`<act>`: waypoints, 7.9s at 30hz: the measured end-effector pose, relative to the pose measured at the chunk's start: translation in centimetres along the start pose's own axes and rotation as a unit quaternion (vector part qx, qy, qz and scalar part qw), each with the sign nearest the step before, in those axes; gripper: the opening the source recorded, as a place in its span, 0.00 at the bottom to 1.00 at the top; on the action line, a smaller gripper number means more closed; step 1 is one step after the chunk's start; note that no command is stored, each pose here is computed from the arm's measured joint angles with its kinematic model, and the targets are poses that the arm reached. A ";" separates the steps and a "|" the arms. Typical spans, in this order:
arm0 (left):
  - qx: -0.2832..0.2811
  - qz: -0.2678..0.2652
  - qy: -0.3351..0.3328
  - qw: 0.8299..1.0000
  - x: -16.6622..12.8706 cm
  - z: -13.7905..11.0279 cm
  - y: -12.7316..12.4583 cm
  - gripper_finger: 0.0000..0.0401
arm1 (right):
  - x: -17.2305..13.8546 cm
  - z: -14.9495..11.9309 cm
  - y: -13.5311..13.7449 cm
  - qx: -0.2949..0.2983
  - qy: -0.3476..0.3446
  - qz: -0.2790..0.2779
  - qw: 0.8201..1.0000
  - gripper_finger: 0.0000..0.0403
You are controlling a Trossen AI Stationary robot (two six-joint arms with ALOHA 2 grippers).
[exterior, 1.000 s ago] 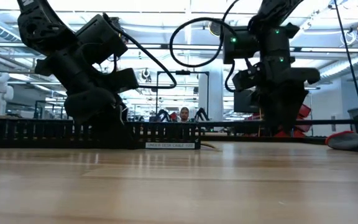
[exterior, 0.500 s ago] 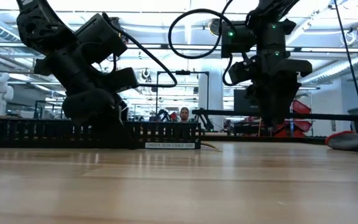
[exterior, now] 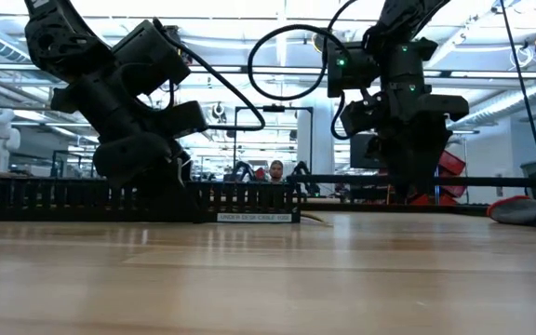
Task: Ziptie cables
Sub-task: Close the black cable duct
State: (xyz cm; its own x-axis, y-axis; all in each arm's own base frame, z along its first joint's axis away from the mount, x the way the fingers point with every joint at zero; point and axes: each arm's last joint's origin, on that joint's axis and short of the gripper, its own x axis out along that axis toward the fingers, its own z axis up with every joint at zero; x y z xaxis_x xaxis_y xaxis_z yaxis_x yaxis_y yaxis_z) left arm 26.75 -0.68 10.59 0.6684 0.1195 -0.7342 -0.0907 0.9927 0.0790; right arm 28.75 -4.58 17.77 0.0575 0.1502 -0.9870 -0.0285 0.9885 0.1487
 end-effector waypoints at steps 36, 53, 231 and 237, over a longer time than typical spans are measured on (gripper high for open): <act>-0.001 -0.004 0.000 1.000 0.0 0.0 0.0 0.62 | -0.3 -0.9 -1.0 0.017 0.031 0.001 0.999 0.55; 0.000 -0.004 0.000 1.000 0.0 0.0 0.0 0.62 | -0.2 -0.4 -1.1 0.004 0.003 0.008 1.000 0.55; -0.003 -0.002 -0.009 1.000 -0.1 0.1 -0.5 0.62 | 1.1 4.3 8.7 0.167 -0.065 -0.439 0.880 0.37; 0.007 -0.007 -0.035 0.999 -0.1 0.5 -0.8 0.64 | 3.8 1.5 10.5 0.219 -0.158 -0.514 0.814 0.35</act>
State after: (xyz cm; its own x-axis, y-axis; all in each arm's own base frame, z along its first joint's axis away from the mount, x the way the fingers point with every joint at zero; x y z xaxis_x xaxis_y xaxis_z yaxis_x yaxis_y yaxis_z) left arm 27.18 -1.50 10.95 0.7198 0.1049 -0.6862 -0.0699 0.9944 0.0788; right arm 30.15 6.41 15.68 0.0828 -0.8312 -0.5498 0.5512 0.4978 -0.6696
